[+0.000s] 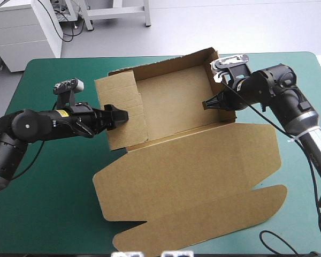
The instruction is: Fold the box
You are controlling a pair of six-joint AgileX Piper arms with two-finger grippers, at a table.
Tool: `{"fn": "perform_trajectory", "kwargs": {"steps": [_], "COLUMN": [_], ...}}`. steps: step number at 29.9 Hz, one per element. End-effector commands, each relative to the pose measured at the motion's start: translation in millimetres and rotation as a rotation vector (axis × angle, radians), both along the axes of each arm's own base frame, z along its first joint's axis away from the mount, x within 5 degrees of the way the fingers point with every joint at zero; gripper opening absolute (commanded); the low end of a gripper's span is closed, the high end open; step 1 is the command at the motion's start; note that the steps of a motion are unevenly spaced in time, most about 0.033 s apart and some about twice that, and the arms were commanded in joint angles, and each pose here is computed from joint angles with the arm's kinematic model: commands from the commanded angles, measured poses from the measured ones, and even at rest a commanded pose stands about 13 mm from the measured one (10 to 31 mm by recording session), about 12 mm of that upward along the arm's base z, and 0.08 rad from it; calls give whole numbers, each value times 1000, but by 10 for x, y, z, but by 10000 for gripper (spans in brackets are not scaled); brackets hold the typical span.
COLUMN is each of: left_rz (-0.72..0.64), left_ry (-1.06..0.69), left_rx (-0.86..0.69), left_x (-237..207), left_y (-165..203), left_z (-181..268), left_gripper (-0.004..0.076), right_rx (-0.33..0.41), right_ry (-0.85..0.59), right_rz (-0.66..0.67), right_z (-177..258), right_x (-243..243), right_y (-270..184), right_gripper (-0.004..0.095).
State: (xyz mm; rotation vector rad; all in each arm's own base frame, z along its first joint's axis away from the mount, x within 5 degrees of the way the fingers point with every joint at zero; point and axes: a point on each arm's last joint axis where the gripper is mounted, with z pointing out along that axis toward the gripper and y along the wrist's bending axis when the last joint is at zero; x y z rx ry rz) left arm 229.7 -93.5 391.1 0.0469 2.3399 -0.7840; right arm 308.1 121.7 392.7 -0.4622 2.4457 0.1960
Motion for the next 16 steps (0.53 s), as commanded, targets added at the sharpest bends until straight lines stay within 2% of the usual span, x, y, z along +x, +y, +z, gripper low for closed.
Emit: {"fn": "perform_trajectory", "kwargs": {"steps": [1, 16], "left_rz": [50, 140], "left_ry": [-53, -9], "left_rx": [-9, 149], "left_x": [-71, -84], "left_y": [-62, -396], "left_z": [159, -28], "left_gripper": [579, 546], "right_rx": [70, 51], "right_ry": [-122, -138], "right_rz": [4, 25], "right_z": [267, 271], "right_x": [-84, -138], "right_y": [26, 159], "right_gripper": [-11, -11]}}
